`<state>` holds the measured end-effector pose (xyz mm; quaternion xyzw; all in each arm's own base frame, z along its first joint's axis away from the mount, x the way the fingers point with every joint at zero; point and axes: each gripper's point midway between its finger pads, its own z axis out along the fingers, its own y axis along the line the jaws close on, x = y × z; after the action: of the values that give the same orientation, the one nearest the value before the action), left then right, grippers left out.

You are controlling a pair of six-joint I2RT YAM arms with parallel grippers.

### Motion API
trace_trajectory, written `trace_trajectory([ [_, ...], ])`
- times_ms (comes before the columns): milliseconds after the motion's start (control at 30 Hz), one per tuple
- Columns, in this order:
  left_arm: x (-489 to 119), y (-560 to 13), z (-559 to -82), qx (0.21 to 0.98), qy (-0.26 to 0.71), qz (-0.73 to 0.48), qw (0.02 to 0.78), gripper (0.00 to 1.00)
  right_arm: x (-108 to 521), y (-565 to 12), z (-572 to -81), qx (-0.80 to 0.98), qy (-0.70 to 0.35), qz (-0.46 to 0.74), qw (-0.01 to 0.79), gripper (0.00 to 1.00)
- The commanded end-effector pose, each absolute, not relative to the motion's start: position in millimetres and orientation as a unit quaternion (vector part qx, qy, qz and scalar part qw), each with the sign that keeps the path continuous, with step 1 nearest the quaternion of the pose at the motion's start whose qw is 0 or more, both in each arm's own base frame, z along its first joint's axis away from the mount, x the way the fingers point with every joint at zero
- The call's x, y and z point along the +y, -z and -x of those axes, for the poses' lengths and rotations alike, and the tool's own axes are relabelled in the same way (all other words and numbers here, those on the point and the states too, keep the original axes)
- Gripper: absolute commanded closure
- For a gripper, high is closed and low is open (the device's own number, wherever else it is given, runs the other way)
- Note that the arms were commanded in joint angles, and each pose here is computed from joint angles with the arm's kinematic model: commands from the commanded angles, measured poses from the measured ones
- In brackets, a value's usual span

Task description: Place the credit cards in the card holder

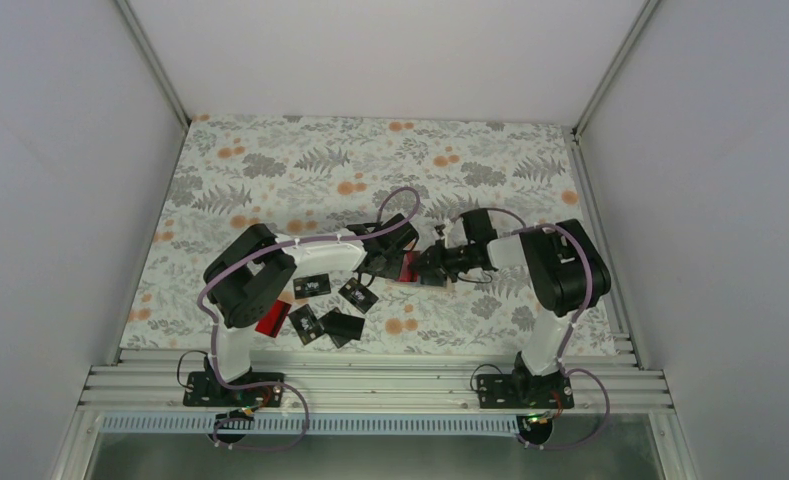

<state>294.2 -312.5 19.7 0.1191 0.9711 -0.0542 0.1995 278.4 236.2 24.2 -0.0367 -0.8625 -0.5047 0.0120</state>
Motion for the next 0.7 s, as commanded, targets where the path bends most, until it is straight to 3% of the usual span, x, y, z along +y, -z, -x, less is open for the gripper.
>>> trace_trajectory([
  [0, -315.3, -15.9, -290.4, 0.971, 0.061, -0.124, 0.193, 0.97, 240.4, -24.9, -279.6, -0.864, 0.504, 0.021, 0.015, 0.84],
  [400, -315.2, -18.1, -291.3, 0.971, 0.061, -0.124, 0.196, 0.98, 238.8, -38.9, -285.7, -0.875, 0.484, -0.003, 0.001, 0.65],
  [667, -313.9, -19.7, -291.3, 0.971, 0.060, -0.123, 0.198, 0.98, 238.0, -50.9, -284.7, -0.875, 0.483, -0.011, -0.006, 0.59],
])
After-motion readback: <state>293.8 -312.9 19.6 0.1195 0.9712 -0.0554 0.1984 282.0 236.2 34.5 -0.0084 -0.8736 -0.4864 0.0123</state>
